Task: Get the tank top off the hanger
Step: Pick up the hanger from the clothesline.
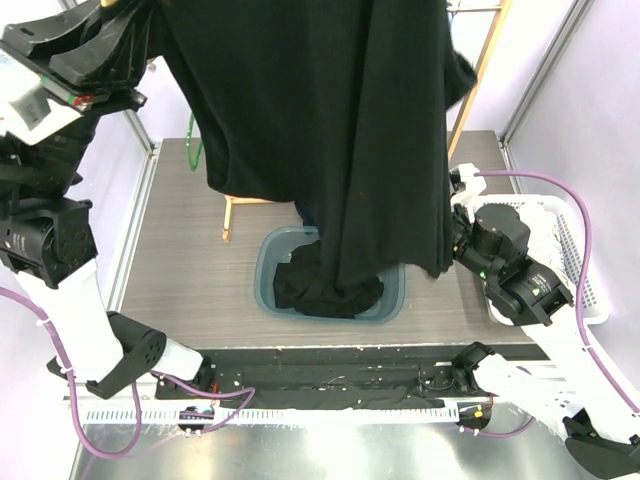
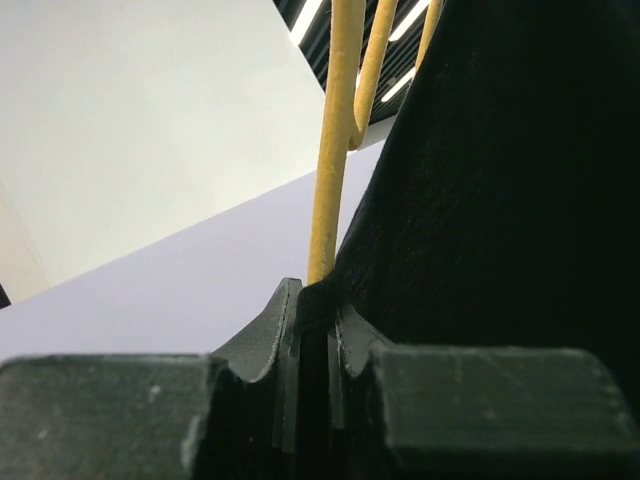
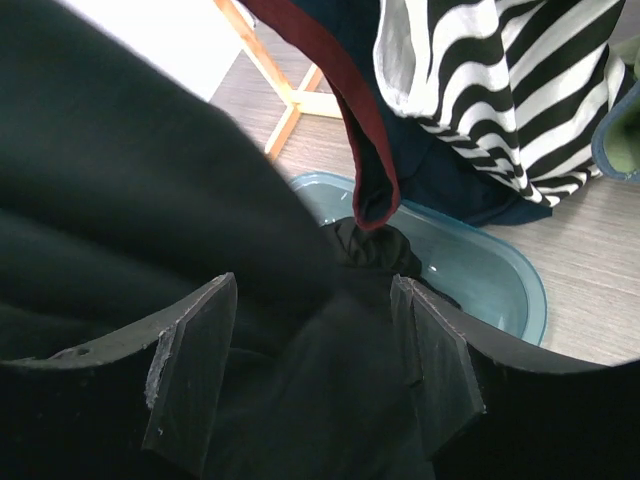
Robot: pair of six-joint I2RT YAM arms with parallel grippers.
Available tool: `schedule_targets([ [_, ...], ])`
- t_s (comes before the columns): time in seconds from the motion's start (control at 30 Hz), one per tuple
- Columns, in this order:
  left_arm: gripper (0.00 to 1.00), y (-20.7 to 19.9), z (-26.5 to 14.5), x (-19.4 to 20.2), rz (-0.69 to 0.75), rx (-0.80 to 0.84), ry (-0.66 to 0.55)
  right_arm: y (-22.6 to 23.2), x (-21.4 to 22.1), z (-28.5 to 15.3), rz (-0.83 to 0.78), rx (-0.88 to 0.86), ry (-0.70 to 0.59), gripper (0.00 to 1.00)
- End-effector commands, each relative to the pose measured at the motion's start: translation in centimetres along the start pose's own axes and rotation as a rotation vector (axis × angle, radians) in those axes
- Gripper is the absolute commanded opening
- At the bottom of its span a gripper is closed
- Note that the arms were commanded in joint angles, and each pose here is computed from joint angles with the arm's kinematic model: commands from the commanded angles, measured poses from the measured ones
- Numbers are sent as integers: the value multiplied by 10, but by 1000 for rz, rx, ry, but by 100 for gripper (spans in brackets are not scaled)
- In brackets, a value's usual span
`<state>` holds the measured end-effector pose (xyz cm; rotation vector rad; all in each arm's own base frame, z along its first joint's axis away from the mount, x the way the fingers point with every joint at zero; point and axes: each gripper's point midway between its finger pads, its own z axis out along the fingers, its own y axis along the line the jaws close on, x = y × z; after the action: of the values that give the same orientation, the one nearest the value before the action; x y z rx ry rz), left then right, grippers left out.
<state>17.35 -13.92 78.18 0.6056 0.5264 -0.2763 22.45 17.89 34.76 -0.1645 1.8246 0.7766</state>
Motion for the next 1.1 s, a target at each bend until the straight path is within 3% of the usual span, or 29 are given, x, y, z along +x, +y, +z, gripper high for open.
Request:
schedule_targets([
  [0.0,0,13,-1,-7,91,-48,-20,2,-7,-2,-9,-13,-41,71],
  [0.27,0,-36,-31,44,91,192,212,-4,-1,-2,-15,2,-35,71],
  [0.57,0,-38,-65,106,170,193,452,-7,-1,0,-25,19,-35,71],
  [0.9,0,-12,-64,127,220,62,518,-14,-7,-10,-43,55,-71,71],
  [1.07,0,-50,-80,133,101,210,546,-10,-11,-16,-59,38,-84,71],
])
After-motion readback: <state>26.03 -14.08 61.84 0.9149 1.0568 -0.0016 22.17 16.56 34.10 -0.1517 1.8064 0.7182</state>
